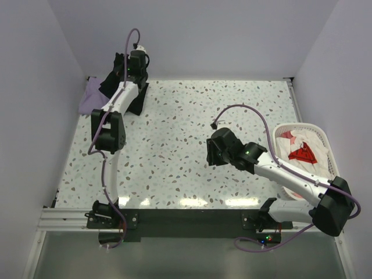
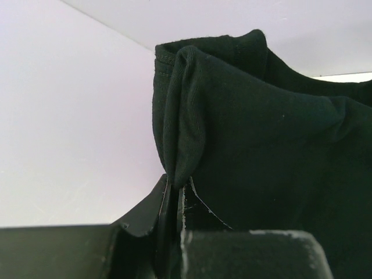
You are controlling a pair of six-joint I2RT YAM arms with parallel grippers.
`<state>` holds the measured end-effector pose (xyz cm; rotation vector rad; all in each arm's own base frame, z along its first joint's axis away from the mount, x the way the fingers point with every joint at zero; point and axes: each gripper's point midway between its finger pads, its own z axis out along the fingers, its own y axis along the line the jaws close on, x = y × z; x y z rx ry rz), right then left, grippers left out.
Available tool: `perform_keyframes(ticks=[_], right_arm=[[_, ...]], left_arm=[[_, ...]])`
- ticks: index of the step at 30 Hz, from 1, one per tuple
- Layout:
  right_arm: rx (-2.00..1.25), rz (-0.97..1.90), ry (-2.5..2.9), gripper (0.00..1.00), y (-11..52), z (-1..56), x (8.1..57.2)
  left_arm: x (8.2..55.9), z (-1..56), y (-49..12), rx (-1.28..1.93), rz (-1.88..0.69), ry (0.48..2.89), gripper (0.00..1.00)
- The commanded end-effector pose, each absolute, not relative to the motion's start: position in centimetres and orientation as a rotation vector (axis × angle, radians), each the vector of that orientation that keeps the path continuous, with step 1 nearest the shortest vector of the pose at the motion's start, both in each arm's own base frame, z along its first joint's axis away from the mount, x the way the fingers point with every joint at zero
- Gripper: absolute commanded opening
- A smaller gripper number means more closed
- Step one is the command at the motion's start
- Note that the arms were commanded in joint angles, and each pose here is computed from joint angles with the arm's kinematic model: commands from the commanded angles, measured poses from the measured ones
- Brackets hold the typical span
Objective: Fold and stack the t-shirts
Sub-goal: Neatly place the folded tshirt to the corner
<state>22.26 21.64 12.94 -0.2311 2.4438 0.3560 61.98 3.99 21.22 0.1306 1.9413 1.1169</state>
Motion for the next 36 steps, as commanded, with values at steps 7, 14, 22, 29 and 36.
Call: perform_keyframes(ticks=[7,14,22,29,36], right_arm=[[-0.208,0.390,2.387,0.43,22.4,15.0,23.2],[-0.202,0.393,2.386,0.43,22.2,15.1,23.1],[-0.197,0.398,2.387,0.43,22.2,15.0,23.0],[-0.200,0.390,2.399,0.43,22.4,14.6,23.2],[-0.213,0.369,2.419,0.43,22.8,13.8,23.6]], left_arm=[[60.9,31.5,5.1,0.036,1.056,1.763,0.00],[60.1,32.7,5.4,0.042,1.052,1.741,0.00],[60.1,33.6,5.8,0.027,1.025,1.710,0.00],[60.5,32.2,6.5,0.034,1.019,1.731,0.00],[61.7,28.8,9.4,0.009,0.995,1.784,0.00]])
